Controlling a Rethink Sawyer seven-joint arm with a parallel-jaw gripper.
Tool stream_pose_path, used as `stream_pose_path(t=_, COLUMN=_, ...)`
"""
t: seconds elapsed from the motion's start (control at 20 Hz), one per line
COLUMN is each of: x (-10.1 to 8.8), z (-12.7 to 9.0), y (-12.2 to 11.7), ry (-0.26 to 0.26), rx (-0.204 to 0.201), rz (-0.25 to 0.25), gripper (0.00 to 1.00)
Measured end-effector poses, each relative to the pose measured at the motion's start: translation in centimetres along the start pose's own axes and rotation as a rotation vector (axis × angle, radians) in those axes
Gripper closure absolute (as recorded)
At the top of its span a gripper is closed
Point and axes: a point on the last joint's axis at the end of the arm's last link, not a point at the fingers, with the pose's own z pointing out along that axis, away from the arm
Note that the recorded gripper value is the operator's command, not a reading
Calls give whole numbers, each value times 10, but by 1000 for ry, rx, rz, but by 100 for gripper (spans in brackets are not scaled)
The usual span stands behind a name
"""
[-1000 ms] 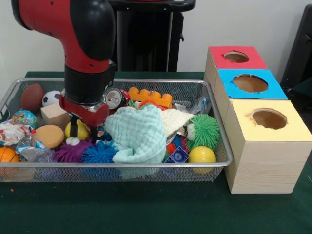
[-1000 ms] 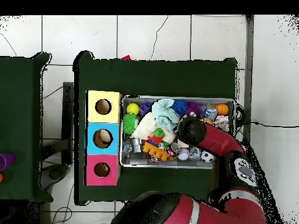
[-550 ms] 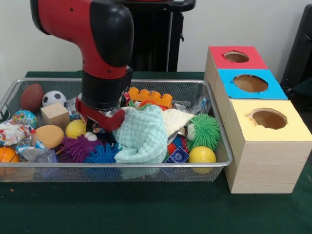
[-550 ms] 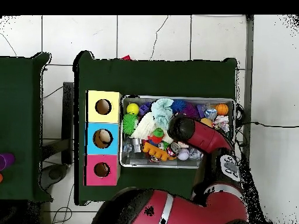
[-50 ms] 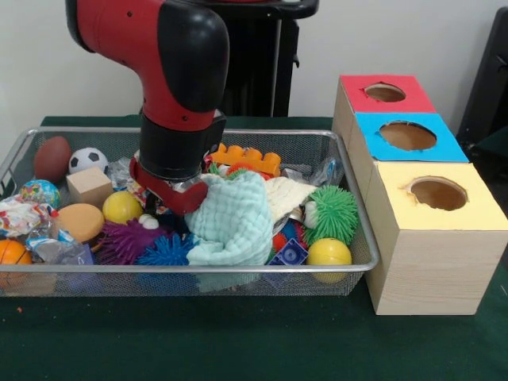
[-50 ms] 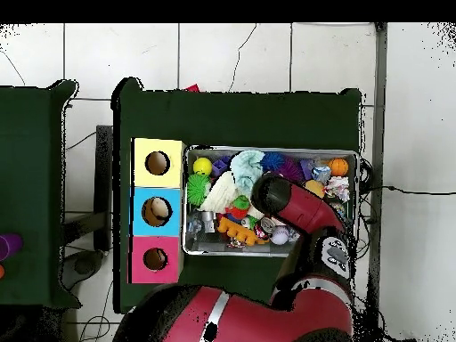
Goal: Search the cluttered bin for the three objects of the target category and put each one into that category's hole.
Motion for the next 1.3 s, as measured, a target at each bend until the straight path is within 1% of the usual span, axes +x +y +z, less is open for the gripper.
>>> stream_pose_path(t=0.35, x=9, z=-4, y=15, ry=-20, rx=33, rz=62, gripper=0)
stream_pose_path(t=0.55, x=15, z=-5, y=29, ry=-41, rx=59, rz=128, gripper=0)
stream_pose_path(t=0.75, x=18, z=-5, y=37, ry=-41, rx=78, rz=181, gripper=0)
stream_pose_path(t=0.95, x=18, z=-5, y=40, ry=-35, rx=101, rz=257, gripper=0)
stream_pose_path(t=1.15, x=16, z=-4, y=42, ry=-28, rx=120, rz=300, gripper=0)
stream_pose_path(t=1.3, x=16, z=-4, y=44, ry=-25, rx=128, rz=308, gripper=0)
